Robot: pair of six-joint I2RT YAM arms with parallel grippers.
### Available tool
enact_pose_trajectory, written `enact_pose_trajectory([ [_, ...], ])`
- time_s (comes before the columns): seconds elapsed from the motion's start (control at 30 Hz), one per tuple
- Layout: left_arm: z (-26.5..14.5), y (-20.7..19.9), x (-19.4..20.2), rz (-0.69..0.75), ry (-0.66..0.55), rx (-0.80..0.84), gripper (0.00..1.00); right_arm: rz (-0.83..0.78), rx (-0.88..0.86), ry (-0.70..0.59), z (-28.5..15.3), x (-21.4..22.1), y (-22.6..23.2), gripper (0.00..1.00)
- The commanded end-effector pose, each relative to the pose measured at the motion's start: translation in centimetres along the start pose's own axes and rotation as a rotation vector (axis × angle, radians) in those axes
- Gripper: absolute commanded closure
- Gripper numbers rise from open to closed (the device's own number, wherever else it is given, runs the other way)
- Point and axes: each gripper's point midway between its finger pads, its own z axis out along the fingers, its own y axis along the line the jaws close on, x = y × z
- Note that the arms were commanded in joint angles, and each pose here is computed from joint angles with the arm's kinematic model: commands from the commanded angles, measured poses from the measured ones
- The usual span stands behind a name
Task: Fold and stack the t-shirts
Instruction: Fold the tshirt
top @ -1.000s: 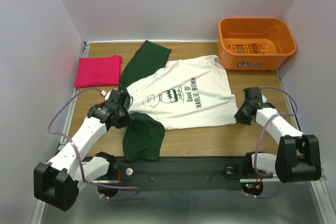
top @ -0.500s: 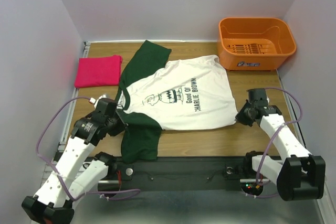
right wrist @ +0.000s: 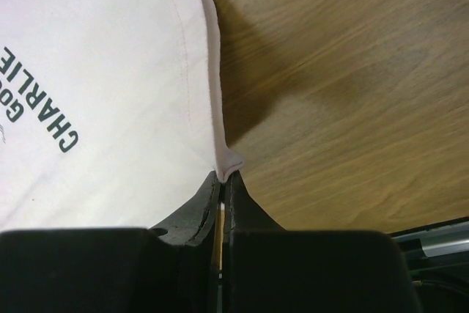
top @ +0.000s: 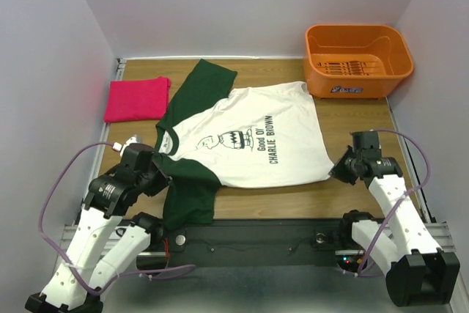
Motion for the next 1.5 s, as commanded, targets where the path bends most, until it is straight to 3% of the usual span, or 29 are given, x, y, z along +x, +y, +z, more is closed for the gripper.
enact_pose_trajectory([
  [0.0,-1.6,0.2,-0.8,-0.026,-0.045,-0.006,1.0,0.012,-0.004,-0.029,-1.6,-0.6,0.1,0.99],
  [0.37,-0.7,0.1,-1.4,-0.025,-0.06,-0.027,1.0,-0.038,0.0,-0.089,-1.5,-4.5,2.3,0.99],
  [0.63,1.4,-0.1,-0.7,-0.02,-0.022,-0.042,1.0,-0.097,-0.032,-0.051,0.7,-6.2,4.8,0.99],
  [1.13,6.1,-0.9,-4.9,-0.029,-0.11,-0.123,1.0,-0.156,-0.008,0.006,5.2,-8.4,6.9,0.99],
  [1.47,9.9,-0.1,-6.7,0.003,-0.098,-0.166,1.0,-0.172,0.01,0.031,7.0,-8.7,7.1,0.99],
])
